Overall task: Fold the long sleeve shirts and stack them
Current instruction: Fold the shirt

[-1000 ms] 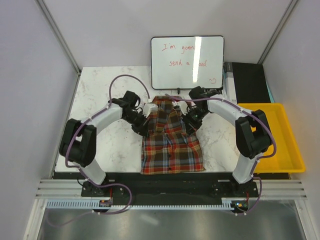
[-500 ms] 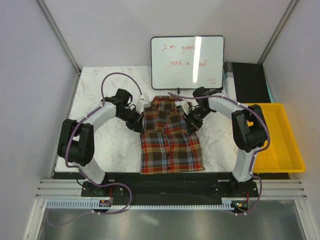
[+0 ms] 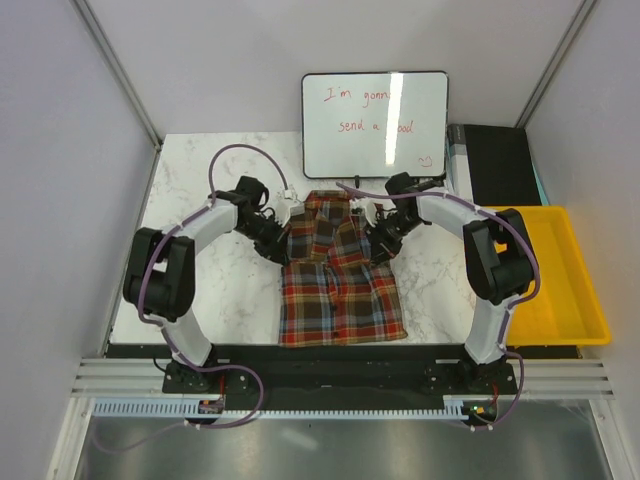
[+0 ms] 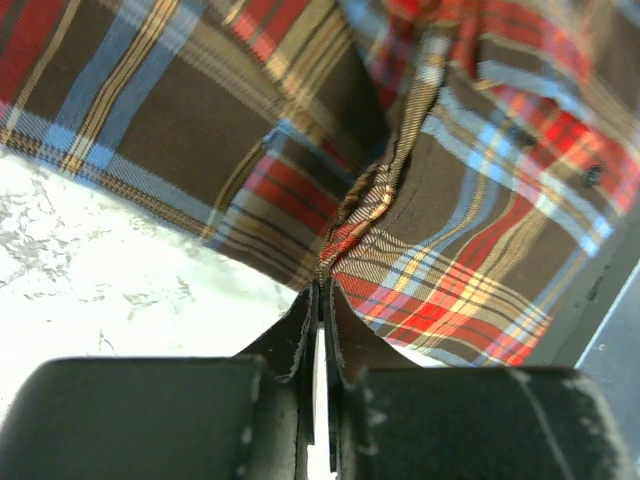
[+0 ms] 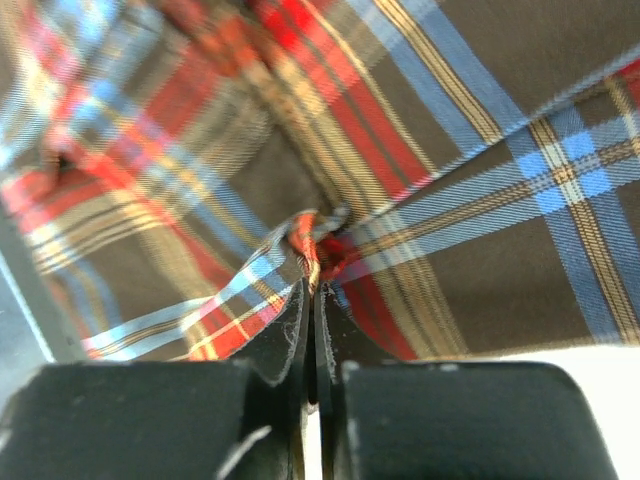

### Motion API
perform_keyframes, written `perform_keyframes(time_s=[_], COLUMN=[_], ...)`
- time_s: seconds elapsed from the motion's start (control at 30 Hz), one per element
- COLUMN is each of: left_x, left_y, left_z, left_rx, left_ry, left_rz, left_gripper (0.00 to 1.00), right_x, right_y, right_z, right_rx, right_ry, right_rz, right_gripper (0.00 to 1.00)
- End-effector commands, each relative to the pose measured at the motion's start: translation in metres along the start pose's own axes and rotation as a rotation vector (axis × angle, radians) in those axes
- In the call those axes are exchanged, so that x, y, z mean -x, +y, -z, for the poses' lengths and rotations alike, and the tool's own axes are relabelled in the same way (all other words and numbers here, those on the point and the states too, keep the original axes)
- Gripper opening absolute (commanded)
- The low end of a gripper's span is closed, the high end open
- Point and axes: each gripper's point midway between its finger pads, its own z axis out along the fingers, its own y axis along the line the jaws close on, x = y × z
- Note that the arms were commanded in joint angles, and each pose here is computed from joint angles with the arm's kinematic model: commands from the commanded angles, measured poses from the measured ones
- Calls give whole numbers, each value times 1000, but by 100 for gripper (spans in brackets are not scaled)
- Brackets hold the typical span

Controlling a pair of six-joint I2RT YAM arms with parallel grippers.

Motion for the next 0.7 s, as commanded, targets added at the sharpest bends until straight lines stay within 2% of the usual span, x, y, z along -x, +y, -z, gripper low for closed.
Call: perform_keyframes(time_s=[0.0,0.07,0.13,0.17,0.2,0.23,0.27,0.3,0.43,0.47,0.57,0.63,0.67], left_x=[3,0,-5,-5,-5,1,4,7,40,42,34,18,15], left_y=[17,22,30,37,41,45,47,45,5,-3,-30,-43,-51], left_z=[-5,-4,-2,2,4,10,14,17,50,52,49,35,26], left_rx=[45,71,106,127,133,142,151,150,97,95,100,68,46], left_ry=[17,31,48,43,40,23,13,8,-141,-147,-126,-93,-80], left_rz=[-6,2,16,39,52,46,31,17,-162,-198,-308,-305,-323], left_gripper=[11,12,15,16,18,21,29,31,49,55,56,56,54], right_x=[-16,-19,-17,-15,-10,-2,4,11,25,24,16,13,15], right_y=[-26,-33,-39,-39,-40,-41,-40,-38,-19,-11,-1,14,23], right_z=[-20,-19,-10,-5,4,13,21,33,69,78,79,70,58], right_rx=[-54,-96,-153,-170,-198,-220,-234,-252,-265,-277,-277,-226,-187], right_ry=[36,40,46,45,35,16,1,-24,-77,-84,-94,-97,-93], right_rz=[-9,-21,-27,-28,-21,-17,-15,-12,36,53,58,63,51], right_gripper=[12,13,25,27,33,39,45,51,53,52,53,46,38])
